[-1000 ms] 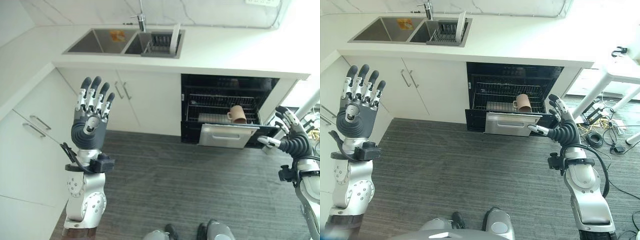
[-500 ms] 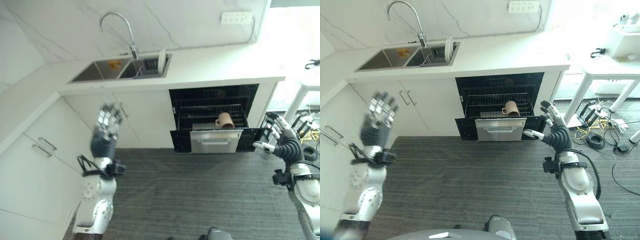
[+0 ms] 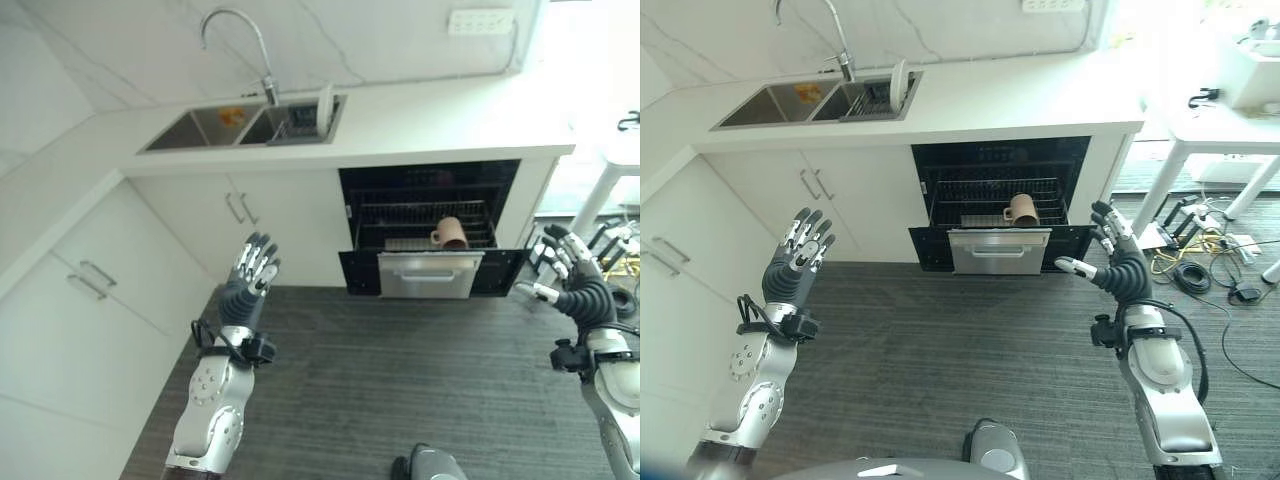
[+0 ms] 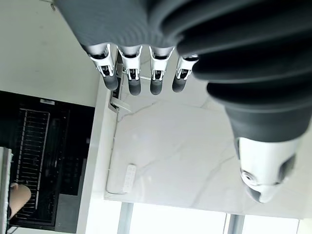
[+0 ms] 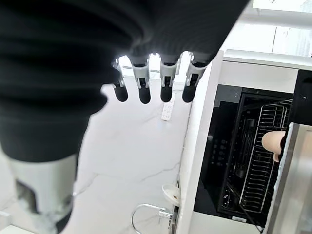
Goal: Place the dishes in the dishwasher.
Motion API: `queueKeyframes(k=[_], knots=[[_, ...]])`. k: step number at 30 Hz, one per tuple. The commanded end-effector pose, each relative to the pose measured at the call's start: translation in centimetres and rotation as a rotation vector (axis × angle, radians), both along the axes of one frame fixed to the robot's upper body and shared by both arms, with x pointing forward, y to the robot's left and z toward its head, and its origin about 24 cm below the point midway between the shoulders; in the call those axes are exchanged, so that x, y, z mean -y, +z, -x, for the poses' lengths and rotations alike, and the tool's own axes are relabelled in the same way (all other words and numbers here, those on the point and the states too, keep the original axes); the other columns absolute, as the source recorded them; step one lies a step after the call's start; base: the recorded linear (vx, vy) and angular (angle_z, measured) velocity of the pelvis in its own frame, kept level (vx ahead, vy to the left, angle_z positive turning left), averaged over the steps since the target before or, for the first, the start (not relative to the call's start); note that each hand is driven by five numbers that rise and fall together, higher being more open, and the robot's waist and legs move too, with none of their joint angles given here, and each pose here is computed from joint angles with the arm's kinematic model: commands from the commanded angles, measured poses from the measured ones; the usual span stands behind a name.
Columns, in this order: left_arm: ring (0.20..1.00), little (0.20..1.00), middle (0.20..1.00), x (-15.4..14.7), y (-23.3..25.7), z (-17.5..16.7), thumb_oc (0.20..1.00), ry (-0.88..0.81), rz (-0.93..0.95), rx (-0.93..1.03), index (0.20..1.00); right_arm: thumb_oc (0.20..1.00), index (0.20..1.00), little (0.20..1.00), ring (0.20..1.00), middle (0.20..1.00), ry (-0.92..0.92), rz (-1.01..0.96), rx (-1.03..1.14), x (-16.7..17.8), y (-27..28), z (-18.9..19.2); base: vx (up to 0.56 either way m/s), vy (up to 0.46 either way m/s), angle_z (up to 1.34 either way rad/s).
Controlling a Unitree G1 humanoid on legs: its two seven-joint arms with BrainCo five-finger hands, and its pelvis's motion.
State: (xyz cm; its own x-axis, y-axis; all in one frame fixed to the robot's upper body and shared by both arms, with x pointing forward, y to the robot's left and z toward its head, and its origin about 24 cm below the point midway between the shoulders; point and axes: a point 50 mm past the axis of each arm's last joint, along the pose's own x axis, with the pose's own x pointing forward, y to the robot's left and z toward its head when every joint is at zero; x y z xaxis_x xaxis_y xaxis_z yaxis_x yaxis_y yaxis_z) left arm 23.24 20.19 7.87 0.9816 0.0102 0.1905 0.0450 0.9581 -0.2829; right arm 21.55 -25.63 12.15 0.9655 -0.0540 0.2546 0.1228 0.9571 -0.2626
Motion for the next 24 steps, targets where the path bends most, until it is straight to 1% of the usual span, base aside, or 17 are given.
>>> queueKeyframes(k=[1,3,5,7,9,12,16,24], knots=[[1.0,1.0,1.0,-1.9,3.4,0.5,1.0,0.051,0.027,0.193,1.0,1.0,1.0,1.0,1.0,1.0,0.051,0.026,0.148,-0.1,3.0,-0.5,0.2,0.6,-0.18],[1.0,1.0,1.0,-1.8,3.2,0.4,1.0,0.035,0.054,0.222,1.0,1.0,1.0,1.0,1.0,1.0,0.045,0.054,0.18,0.0,4.4,-1.3,0.27,0.787,-0.67],[1.0,1.0,1.0,-1.9,3.9,0.0,1.0,0.011,0.029,0.255,1.0,1.0,1.0,1.0,1.0,1.0,0.017,0.066,0.206,0.1,4.9,-1.1,0.31,0.836,-0.63],[1.0,1.0,1.0,-1.5,4.6,-0.8,1.0,-0.015,0.039,0.252,1.0,1.0,1.0,1.0,1.0,1.0,0.003,0.029,0.208,0.0,4.6,-0.9,0.28,0.721,0.07],[1.0,1.0,1.0,-1.3,5.1,-1.1,1.0,-0.022,0.002,0.26,1.0,1.0,1.0,1.0,1.0,1.0,0.009,0.005,0.195,-0.6,3.9,-0.7,0.23,0.504,0.38],[1.0,1.0,1.0,-1.0,5.6,-1.4,1.0,-0.025,-0.011,0.254,1.0,1.0,1.0,1.0,1.0,1.0,0.036,0.02,0.175,-1.8,3.3,-0.7,0.16,0.347,0.29],[1.0,1.0,1.0,-1.2,5.8,-1.2,1.0,-0.004,-0.043,0.256,1.0,1.0,1.0,1.0,1.0,1.0,0.066,-0.009,0.165,-2.2,2.9,-0.8,0.11,0.149,-0.29],[1.0,1.0,1.0,-0.6,5.5,-1.2,1.0,-0.046,-0.045,0.252,1.0,1.0,1.0,1.0,1.0,1.0,0.037,-0.009,0.16,-1.3,2.3,-0.3,0.08,-0.039,-0.06]])
